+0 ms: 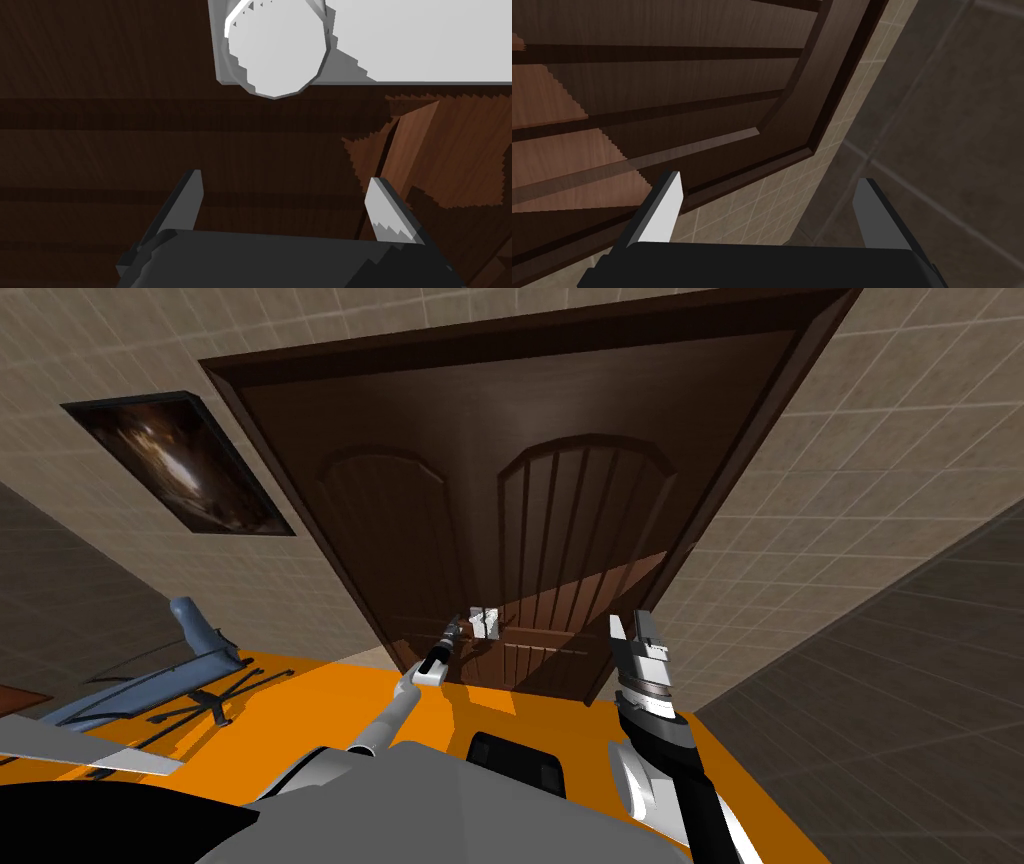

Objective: Pull the door open

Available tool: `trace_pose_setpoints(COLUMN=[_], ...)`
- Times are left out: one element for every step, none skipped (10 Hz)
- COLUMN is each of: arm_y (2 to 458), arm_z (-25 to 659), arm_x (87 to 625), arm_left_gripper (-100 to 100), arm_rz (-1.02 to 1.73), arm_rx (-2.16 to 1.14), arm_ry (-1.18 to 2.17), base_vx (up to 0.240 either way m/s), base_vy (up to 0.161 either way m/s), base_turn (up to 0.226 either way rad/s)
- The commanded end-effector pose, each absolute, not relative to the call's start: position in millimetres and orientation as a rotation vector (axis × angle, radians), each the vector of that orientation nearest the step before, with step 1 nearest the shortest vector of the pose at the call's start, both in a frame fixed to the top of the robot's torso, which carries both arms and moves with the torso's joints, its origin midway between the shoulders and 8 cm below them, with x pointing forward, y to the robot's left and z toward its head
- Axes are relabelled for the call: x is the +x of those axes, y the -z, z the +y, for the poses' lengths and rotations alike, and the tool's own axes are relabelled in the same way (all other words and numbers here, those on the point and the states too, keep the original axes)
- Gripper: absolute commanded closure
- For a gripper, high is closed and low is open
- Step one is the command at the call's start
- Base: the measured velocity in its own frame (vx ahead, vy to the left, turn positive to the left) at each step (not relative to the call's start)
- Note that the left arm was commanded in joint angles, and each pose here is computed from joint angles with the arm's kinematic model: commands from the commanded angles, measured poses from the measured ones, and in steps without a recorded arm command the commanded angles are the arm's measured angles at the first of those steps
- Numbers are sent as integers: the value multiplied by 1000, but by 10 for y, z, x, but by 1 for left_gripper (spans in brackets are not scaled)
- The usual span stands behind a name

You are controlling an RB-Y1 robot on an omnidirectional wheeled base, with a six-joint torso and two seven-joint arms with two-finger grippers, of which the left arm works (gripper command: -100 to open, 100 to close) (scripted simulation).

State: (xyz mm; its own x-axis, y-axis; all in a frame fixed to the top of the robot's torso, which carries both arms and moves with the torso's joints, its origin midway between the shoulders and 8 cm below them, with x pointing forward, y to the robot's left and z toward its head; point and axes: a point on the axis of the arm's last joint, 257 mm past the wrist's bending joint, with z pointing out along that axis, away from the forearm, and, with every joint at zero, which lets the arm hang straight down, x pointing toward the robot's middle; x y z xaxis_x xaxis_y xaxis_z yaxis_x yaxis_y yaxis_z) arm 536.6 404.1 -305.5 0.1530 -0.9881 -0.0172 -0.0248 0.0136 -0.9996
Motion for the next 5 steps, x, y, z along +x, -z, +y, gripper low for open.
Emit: trace_pose_setpoints(arm_y=[2980,3003,3003,3003,3003], arm_z=[3838,3931,3931,3931,3931], arm_x=[5463,5426,5426,5426,5426], arm_left_gripper=[-100,-100,100,100,100], arm_rz=[1120,1120,1120,1120,1120], arm_rx=[-1266,-1273,-1273,-1273,-1273], arm_ry=[1112,1096,1096,1096,1096], base_vx=[223,98,-12,-30,-31], base_vy=[-100,-42,4,18,12], base_turn=[-215,-40,40,-3,-19])
